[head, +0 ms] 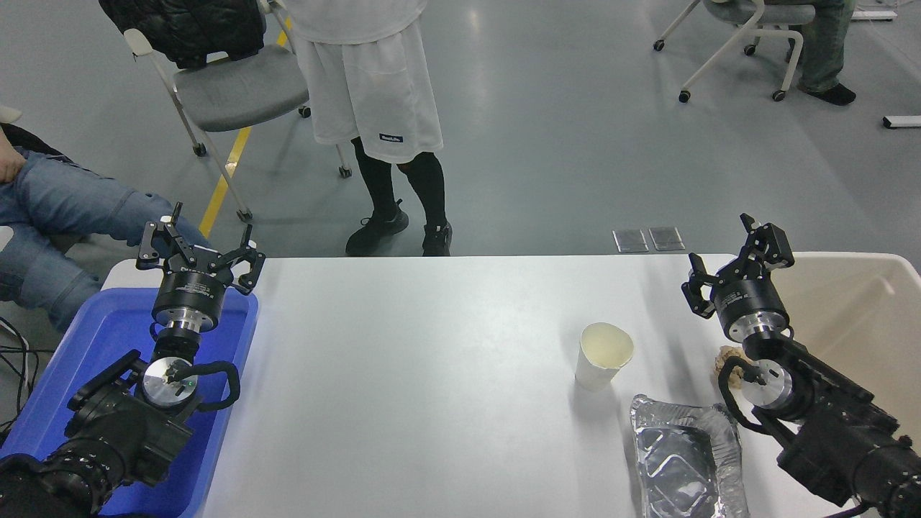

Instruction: Pick up paper cup place in dustbin

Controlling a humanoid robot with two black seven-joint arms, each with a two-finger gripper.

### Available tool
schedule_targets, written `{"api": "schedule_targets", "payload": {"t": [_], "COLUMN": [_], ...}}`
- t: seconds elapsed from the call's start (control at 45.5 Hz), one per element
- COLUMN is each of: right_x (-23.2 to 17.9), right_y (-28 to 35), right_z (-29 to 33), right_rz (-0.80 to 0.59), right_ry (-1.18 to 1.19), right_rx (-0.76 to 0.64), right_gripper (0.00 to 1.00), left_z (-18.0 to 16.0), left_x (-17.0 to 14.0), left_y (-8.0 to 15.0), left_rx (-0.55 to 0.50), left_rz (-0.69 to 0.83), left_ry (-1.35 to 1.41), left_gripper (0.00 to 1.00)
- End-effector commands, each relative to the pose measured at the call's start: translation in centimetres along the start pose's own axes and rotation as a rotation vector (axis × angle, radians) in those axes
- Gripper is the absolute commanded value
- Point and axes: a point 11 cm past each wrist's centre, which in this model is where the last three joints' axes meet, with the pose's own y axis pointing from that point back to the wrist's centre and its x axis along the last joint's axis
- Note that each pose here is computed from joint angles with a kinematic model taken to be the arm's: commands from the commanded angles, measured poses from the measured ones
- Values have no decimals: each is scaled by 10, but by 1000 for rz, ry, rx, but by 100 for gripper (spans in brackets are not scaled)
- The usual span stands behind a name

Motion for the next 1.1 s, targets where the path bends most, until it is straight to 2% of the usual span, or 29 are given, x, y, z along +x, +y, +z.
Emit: {"api": "schedule_targets", "payload": {"t": [0.0,1.077], "right_x": [3,5], "right_y": [2,2], "right_z": [2,0], "right_rz": [7,11], "right_ry": [0,-2], "right_rx": [-1,4], "right_gripper": [100,100], "left_z": [0,1], "left_x": [0,0], "left_y": [0,0], "left_rx": [0,-6], "left_rz": [0,2], "left_ry": [0,1], "left_gripper": [99,99]}}
